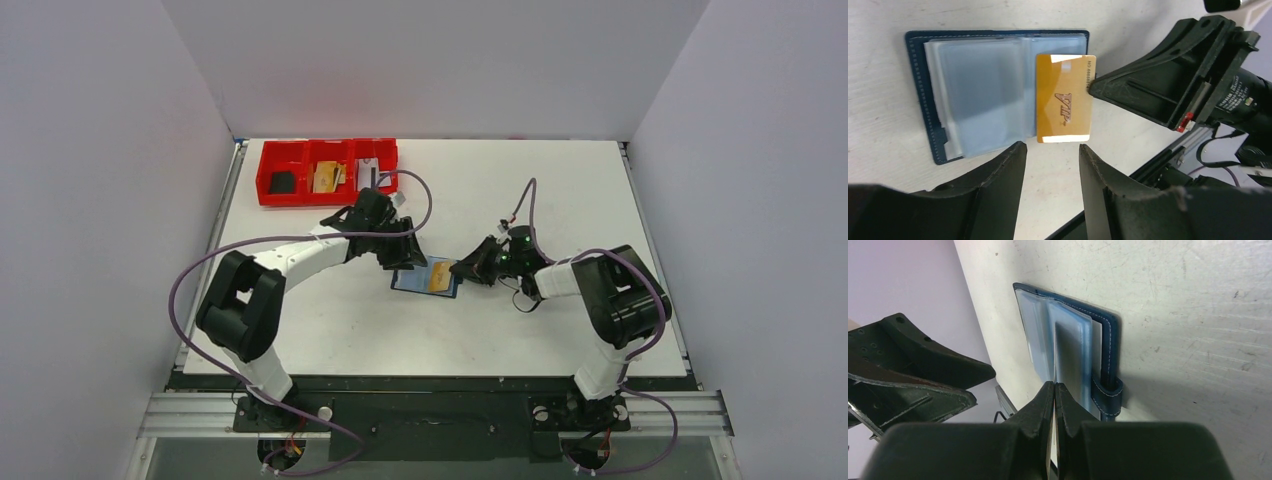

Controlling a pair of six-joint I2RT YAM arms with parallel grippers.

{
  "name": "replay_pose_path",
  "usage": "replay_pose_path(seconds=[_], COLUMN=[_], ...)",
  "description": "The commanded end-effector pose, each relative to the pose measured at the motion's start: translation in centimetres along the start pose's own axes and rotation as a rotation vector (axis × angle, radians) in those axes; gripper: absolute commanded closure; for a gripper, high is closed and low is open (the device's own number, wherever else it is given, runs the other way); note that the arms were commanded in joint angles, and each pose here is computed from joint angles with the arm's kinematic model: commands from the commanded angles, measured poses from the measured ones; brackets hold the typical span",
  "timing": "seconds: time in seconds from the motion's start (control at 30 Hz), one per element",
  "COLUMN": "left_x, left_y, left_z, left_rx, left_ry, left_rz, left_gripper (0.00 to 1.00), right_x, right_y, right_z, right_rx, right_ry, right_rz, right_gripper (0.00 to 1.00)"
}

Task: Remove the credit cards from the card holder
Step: Remove the credit card from the card holder, then place the credit card in the storage box.

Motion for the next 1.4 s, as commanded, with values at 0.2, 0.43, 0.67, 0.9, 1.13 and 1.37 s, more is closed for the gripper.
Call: replay_pose_path(seconds=[0.2, 0.43, 0.67, 0.9, 1.13, 1.37], left_x=[0.7, 1.0, 1.3, 1.4, 1.5, 1.3], left_y=[-2.4, -2.8, -3.1, -3.3, -3.7, -3.9], left_z=[-1.4, -1.5, -1.3, -1.2, -1.0, -0.8], left_rx=[-0.214, -0.266, -0.376, -0.423, -0.481, -0.518], left_ry=[0.063, 0.066, 0.076, 0.076, 0.079, 0.081], left_rz=[-0.025, 0.000, 0.046, 0.074, 0.113, 0.134], left_gripper=[0.55, 0.47, 0.43, 0.42, 0.56, 1.00], right_x=[1.8, 2.1, 2.2, 2.1, 1.9, 1.8], right_y=[3.7, 4.3, 5.2, 5.9, 6.2, 6.7], right_z=[1.8, 2.5, 2.9, 3.3, 3.5, 3.7], right_rx=[0.172, 0.228, 0.290, 0.334, 0.347, 0.328], right_ry=[-0.043, -0.041, -0.040, -0.040, -0.042, -0.047], right_rz=[0.018, -0.009, -0.032, -0.040, -0.033, 0.008], right_gripper=[1.00, 1.00, 1.00, 1.00, 1.00, 0.88])
Point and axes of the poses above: each gripper's point midway between its finger pads, its own z axis back along the fingers, its own y axis along the line the jaws close on, x = y × z, the point moved 7 cm from there along z, back along the fingers, and after that the axes turned 1 degree about -z, right-handed, at the moved point
